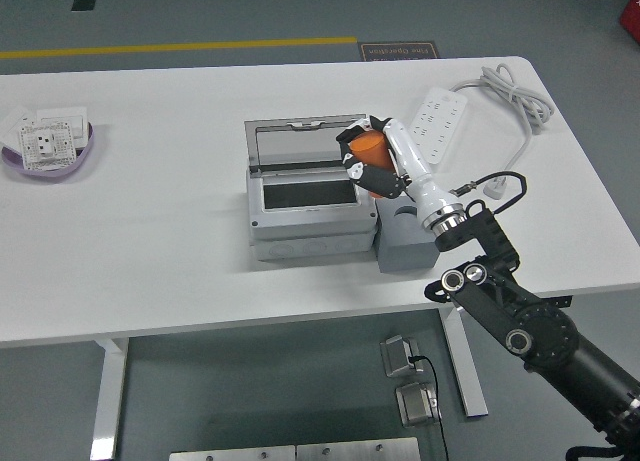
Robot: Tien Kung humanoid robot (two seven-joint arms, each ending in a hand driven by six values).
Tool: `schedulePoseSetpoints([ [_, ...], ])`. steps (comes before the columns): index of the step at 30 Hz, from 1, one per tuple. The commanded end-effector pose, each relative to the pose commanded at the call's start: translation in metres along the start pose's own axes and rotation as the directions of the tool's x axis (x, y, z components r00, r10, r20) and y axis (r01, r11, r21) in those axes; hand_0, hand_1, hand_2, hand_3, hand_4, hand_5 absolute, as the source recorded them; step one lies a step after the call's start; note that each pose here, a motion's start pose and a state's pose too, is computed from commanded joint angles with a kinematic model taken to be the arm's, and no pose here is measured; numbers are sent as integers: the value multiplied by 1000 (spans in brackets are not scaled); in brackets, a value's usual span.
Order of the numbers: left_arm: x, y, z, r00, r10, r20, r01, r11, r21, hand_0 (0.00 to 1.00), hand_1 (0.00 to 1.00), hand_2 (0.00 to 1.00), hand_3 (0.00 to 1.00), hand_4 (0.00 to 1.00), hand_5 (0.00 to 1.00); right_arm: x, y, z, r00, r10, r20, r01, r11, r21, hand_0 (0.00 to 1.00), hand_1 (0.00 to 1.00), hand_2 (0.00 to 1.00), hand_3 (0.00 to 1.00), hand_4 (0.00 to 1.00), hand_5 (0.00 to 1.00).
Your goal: Pick up the cylinder from the cube,place it in the box,flap close box
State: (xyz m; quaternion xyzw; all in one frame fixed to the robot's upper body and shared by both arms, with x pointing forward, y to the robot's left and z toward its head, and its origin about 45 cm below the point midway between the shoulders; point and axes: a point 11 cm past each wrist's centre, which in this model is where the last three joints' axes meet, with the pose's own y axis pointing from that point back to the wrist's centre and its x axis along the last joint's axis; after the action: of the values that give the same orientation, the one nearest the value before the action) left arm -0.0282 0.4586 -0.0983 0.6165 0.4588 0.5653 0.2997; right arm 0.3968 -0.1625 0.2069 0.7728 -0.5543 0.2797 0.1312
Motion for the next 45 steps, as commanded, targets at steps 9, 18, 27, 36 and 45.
schedulePoseSetpoints([
  [9, 2, 0, 2, 1000, 7, 1, -7, 1000, -2, 769, 794, 808, 923, 776, 401, -29, -21, -13, 988, -102, -112, 105, 994, 13, 193, 297, 536, 522, 2, 2],
  [18, 4, 1, 4, 1000, 13, 5, -13, 1000, -7, 764, 797, 807, 920, 775, 399, -40, -33, -5, 965, -175, -197, 174, 984, -22, 136, 291, 538, 523, 2, 2],
  [27, 5, 2, 9, 1000, 15, 11, -15, 1000, -20, 760, 797, 807, 919, 774, 396, -42, -42, 2, 927, -222, -302, 221, 975, -39, 143, 327, 541, 526, 2, 2],
  [36, 4, 3, 15, 1000, 16, 14, -15, 999, -37, 759, 798, 806, 918, 773, 394, -46, -50, -3, 875, -267, -404, 281, 959, -26, 173, 352, 547, 540, 2, 2],
  [45, 5, 3, 15, 1000, 18, 16, -17, 999, -41, 756, 795, 801, 912, 771, 393, -45, -55, -6, 826, -305, -475, 330, 943, -31, 362, 523, 642, 691, 347, 2],
])
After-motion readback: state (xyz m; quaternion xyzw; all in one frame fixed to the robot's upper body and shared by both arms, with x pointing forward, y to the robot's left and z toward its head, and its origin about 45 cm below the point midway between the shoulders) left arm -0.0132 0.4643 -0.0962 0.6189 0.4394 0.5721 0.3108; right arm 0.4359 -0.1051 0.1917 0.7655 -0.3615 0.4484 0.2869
